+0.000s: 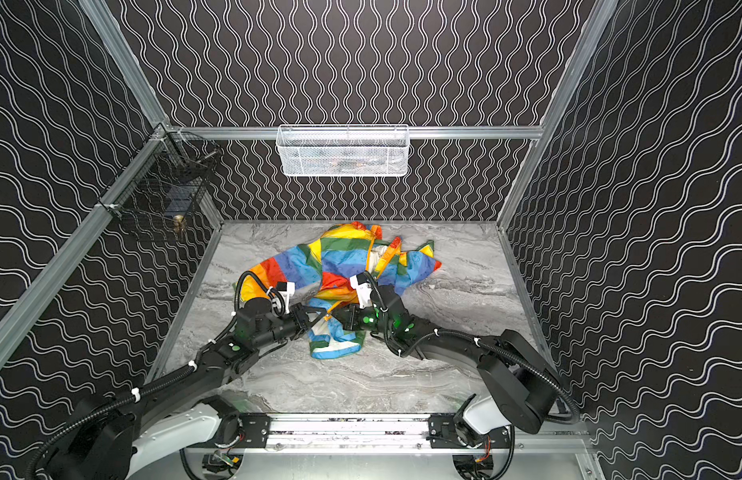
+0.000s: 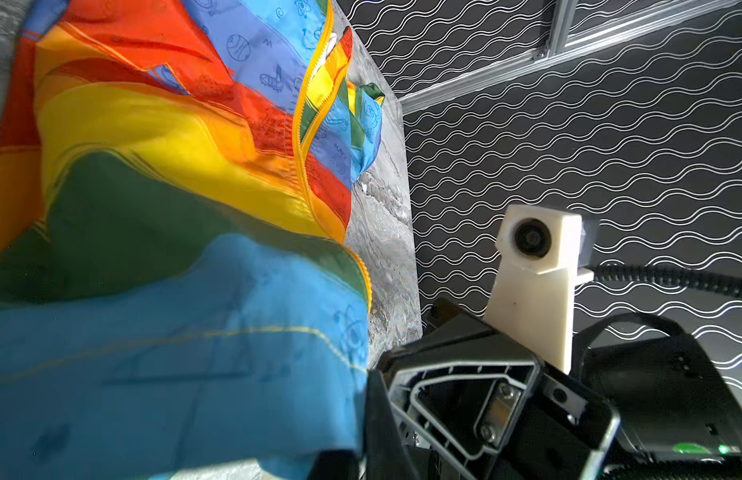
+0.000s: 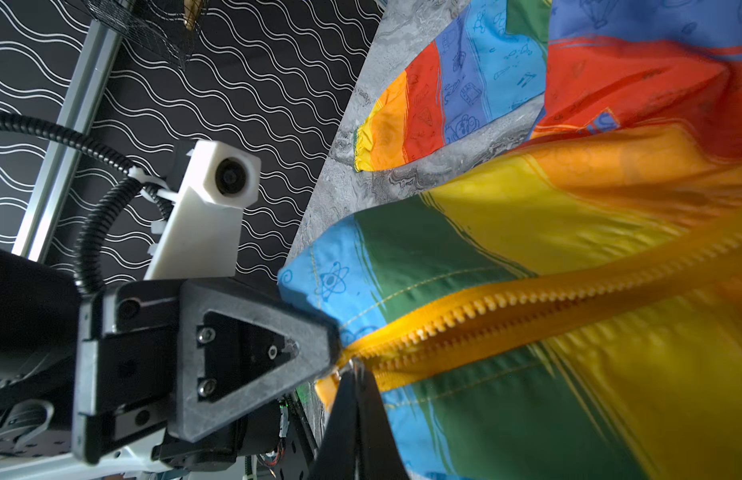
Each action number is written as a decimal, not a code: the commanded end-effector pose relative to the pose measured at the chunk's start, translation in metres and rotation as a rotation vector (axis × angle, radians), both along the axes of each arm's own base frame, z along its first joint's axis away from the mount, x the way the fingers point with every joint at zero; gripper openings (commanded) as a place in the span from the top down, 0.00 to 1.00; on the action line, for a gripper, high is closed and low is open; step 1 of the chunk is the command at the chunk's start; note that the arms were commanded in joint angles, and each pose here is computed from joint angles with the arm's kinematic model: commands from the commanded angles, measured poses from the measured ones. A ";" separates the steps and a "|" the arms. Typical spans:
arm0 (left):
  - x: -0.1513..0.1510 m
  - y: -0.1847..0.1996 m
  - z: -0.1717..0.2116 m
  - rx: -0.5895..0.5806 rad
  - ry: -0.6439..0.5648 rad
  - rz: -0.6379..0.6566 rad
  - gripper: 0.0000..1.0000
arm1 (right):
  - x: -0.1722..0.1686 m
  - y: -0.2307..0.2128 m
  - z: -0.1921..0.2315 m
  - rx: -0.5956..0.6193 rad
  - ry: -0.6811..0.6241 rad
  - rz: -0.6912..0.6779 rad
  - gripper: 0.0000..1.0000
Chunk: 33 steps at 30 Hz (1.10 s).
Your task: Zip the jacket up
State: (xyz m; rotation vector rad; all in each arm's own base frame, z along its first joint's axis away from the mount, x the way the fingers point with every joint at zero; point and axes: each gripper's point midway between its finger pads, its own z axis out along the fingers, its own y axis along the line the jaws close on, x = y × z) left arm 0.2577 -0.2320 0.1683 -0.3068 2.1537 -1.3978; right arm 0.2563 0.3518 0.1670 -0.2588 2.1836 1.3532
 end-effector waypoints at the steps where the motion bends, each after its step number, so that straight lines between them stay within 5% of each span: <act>1: -0.010 -0.006 0.008 -0.009 -0.020 -0.067 1.00 | 0.020 -0.018 -0.016 -0.101 -0.006 -0.135 1.00; 15: -0.011 -0.007 0.022 -0.014 -0.064 -0.086 1.00 | 0.012 -0.012 -0.010 -0.067 -0.024 -0.058 1.00; 33: -0.014 0.001 0.010 0.052 -0.037 -0.066 1.00 | 0.023 -0.020 -0.008 -0.164 -0.058 -0.091 1.00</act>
